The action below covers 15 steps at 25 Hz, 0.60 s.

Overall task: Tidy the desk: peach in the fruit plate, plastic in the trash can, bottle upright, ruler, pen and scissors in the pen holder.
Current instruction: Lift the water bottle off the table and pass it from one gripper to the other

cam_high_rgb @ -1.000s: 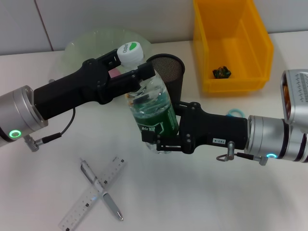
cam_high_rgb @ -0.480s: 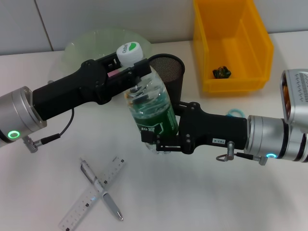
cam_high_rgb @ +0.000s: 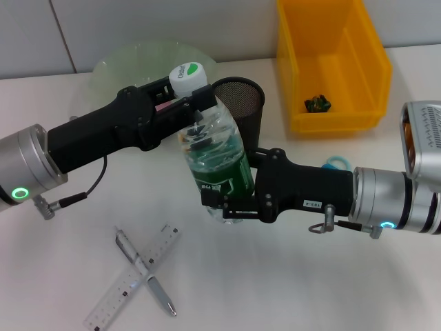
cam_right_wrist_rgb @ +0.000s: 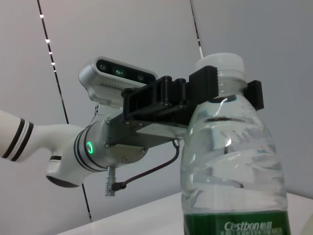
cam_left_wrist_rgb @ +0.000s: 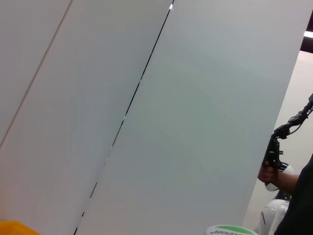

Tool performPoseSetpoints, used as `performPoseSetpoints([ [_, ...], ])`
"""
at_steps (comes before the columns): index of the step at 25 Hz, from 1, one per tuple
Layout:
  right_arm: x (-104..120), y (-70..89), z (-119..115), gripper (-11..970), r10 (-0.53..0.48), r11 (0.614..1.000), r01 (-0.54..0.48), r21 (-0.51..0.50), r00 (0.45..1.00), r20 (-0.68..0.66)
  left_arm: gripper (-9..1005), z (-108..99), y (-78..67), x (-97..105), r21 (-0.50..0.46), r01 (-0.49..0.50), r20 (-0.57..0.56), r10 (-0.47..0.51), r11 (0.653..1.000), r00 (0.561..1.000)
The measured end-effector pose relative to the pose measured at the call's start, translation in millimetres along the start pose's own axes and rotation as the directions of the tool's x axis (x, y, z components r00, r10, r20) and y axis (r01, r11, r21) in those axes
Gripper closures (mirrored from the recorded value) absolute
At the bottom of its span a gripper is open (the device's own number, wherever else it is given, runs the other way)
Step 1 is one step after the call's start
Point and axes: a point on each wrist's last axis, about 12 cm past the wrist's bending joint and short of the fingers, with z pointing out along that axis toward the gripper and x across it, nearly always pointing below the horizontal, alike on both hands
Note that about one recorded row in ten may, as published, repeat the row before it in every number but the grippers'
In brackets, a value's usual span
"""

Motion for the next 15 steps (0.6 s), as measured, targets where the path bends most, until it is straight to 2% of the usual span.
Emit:
performPoseSetpoints([
  [15,-1.6,1.4,-0.3,152,0.011,1.0,-0.011,-0.013,1.0,0.014,546,-0.7,-0.9,1.1,0.008,0.001,-0.013,-0.001,1.0,1.0],
])
